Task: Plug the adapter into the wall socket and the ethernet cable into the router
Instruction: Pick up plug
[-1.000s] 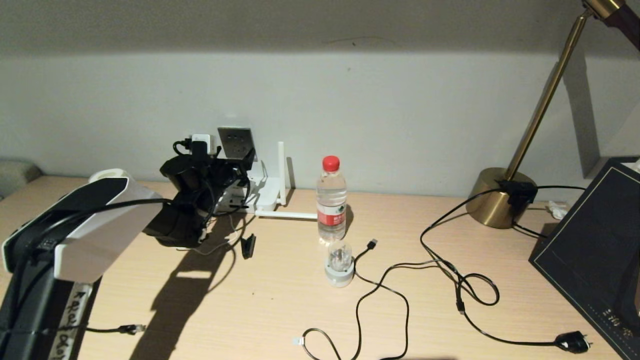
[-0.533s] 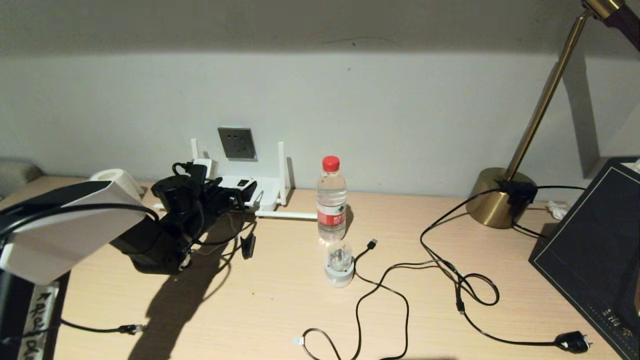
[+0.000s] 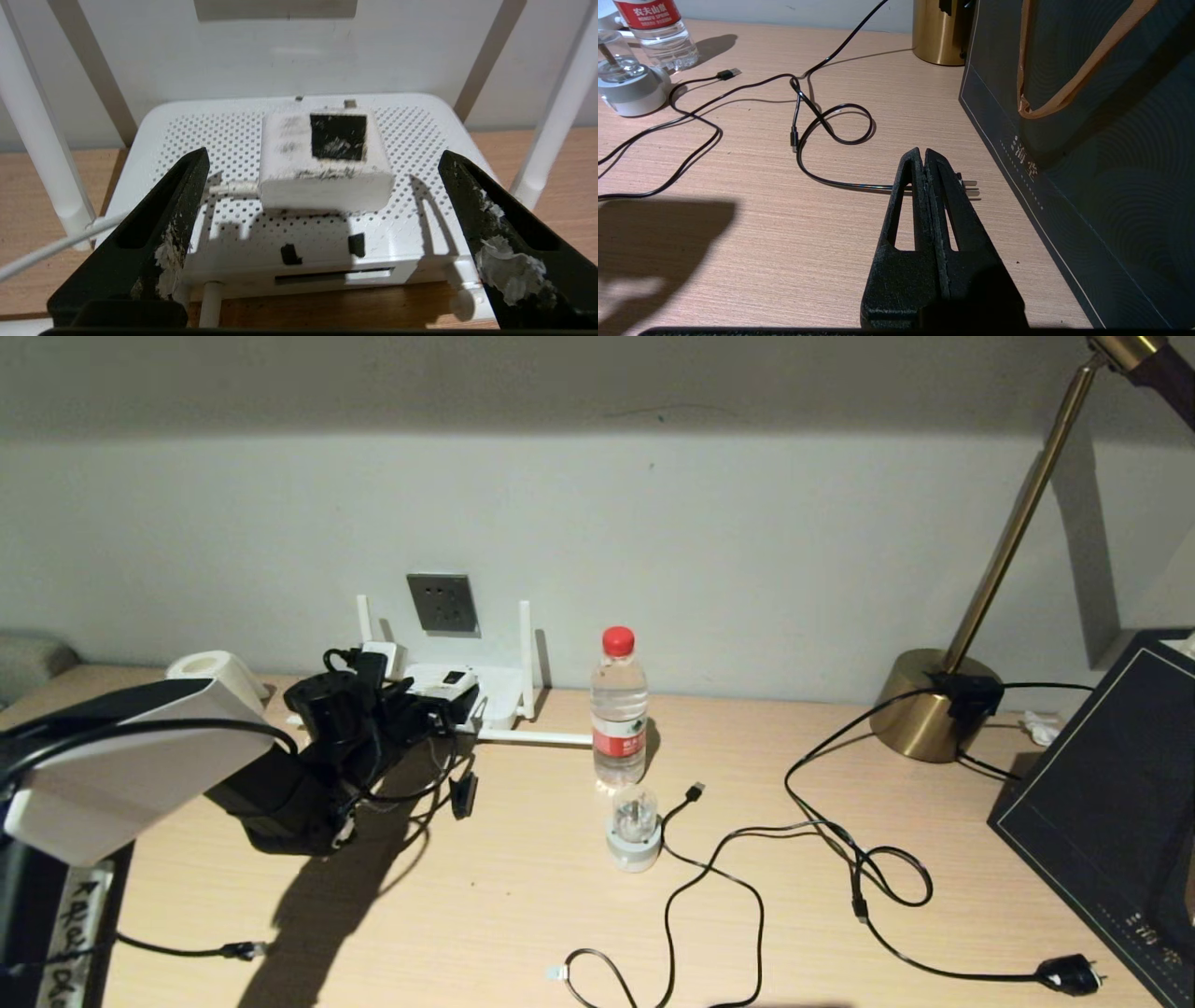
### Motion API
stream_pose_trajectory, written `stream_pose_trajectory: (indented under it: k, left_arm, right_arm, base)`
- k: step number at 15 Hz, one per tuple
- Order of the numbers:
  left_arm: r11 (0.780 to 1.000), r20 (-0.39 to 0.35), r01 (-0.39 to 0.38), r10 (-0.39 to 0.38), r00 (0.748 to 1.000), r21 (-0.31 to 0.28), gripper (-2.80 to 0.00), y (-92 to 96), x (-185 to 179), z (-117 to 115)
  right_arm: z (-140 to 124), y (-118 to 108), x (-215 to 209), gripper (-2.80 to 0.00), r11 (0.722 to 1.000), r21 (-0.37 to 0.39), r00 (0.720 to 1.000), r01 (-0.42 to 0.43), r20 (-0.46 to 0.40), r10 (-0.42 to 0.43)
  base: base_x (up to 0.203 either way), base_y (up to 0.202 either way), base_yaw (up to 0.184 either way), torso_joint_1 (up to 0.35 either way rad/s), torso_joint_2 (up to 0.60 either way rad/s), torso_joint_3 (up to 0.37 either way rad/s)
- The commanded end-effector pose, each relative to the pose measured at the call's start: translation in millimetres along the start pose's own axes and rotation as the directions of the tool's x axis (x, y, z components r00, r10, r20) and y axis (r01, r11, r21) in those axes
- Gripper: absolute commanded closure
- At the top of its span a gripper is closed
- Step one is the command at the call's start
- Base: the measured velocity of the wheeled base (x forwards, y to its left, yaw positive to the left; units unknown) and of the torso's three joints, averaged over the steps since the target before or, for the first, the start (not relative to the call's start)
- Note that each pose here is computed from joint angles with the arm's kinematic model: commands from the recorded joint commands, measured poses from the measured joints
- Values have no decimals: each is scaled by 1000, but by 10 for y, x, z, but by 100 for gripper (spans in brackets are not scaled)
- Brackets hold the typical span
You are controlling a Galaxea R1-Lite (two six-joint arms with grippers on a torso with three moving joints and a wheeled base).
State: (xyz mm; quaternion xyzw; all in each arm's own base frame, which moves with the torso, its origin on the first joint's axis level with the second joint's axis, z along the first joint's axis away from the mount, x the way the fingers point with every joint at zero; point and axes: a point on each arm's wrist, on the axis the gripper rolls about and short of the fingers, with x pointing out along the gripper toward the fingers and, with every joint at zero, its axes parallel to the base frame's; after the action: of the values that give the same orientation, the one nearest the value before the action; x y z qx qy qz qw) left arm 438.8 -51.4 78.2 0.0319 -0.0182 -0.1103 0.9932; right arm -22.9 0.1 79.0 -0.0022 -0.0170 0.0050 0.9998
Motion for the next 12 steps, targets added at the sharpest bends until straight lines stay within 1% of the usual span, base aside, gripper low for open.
stream_pose_trajectory:
  k: [1, 4, 5, 12]
  left_arm:
    - [1000, -13, 1, -1, 1000, -1, -280, -7, 25, -96]
    - [1000, -5, -1, 1, 1000, 0, -280, 4, 82, -130]
    - [1000, -3, 2, -2, 1000, 7, 0, -3, 85, -132]
    - [1000, -3, 2, -2, 1000, 11, 0, -4, 89, -153]
  right_arm:
    - [-29, 0, 7, 0, 1000, 0, 1000, -1, -9, 1]
    - [-29, 0, 7, 0, 1000, 0, 1000, -1, -9, 1]
    - [-29, 0, 7, 0, 1000, 0, 1000, -1, -9, 1]
    - [-29, 0, 7, 0, 1000, 0, 1000, -1, -9, 1]
  base:
    - [0, 0, 0, 0, 0, 0]
    - [0, 0, 0, 0, 0, 0]
    - [0, 0, 0, 0, 0, 0]
    - [0, 0, 0, 0, 0, 0]
